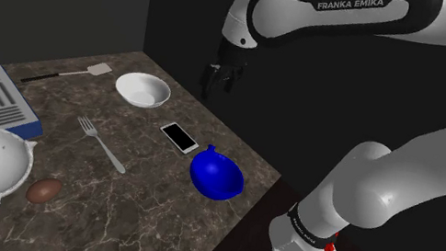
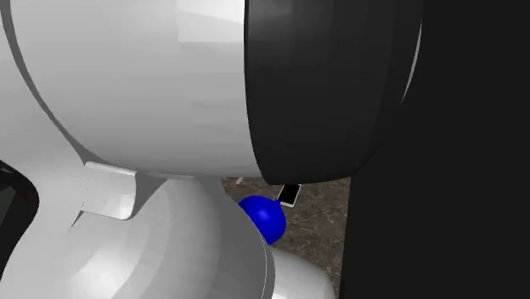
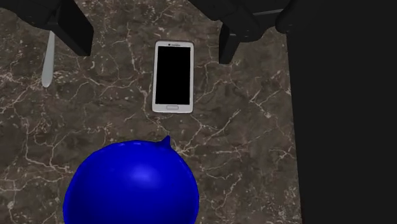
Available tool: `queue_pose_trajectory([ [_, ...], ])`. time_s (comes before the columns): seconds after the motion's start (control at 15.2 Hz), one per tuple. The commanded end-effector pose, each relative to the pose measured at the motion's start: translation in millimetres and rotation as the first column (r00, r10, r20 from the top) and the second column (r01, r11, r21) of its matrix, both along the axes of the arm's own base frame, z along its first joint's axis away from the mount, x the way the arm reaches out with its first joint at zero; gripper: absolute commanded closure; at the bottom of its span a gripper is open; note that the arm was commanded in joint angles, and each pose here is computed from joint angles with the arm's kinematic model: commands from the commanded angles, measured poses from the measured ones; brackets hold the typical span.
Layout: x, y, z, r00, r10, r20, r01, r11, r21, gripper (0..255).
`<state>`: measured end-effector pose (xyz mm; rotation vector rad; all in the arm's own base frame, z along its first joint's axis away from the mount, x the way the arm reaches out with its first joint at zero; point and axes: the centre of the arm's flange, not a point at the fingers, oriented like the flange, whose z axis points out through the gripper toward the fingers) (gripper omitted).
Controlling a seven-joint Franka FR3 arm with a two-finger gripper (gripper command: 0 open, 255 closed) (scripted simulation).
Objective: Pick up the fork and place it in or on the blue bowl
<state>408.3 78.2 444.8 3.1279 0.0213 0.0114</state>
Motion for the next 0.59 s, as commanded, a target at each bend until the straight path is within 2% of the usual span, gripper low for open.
queue_pose_trajectory([
  [0.0, 15, 16, -16, 1.0, 0.0, 0.005, 0.0, 1.0, 0.003, 0],
  [0.53, 71, 80, -75, 1.0, 0.004, 0.021, -0.004, 1.0, 0.012, 0],
])
